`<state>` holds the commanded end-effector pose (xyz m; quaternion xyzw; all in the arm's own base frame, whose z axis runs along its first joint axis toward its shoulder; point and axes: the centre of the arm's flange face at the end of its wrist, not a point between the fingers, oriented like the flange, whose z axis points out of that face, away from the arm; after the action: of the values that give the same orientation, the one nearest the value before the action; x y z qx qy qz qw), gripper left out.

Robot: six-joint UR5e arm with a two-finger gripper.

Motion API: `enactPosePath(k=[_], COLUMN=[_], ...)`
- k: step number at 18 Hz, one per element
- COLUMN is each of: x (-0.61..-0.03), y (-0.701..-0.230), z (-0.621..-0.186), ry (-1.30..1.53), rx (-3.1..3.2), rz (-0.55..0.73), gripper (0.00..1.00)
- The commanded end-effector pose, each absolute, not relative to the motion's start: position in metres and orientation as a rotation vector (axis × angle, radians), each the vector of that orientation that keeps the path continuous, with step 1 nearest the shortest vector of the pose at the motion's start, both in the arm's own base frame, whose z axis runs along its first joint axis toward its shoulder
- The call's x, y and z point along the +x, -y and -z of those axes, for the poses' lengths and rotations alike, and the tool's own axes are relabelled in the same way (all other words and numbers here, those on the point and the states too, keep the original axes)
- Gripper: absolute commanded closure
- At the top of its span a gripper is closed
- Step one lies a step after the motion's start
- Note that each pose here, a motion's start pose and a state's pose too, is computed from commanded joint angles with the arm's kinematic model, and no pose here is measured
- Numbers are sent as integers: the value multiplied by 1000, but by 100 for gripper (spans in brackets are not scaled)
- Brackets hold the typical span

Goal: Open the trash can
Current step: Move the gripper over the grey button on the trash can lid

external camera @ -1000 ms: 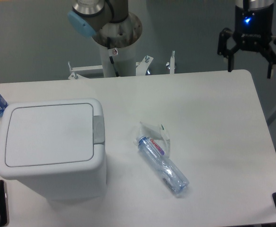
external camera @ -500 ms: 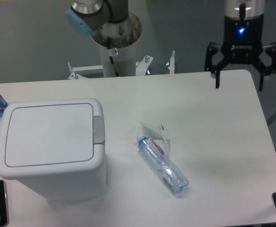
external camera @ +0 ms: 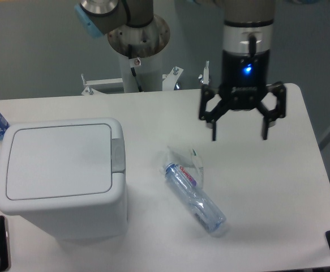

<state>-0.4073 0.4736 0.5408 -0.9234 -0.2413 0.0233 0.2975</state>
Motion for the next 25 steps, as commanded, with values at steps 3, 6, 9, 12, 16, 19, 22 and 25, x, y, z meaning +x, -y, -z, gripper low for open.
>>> enactPosePath(k=[3,6,9,12,16,19,22,25], x=[-395,-375,-355,-343,-332,-327,-325,-322], y=[-485,-497,-503,-502,-507,-510,-511,-513], z=[-533,-518,-511,-499,-501,-501,-499,-497], ry=[675,659,666,669,644,634,632,626], rx=[-2435,-2463,-2484,-2501,-2504,-2507,-2511,-2515], rz=[27,70,99,120,126,133,135,144], gripper=[0,0,0,0,0,0,0,0])
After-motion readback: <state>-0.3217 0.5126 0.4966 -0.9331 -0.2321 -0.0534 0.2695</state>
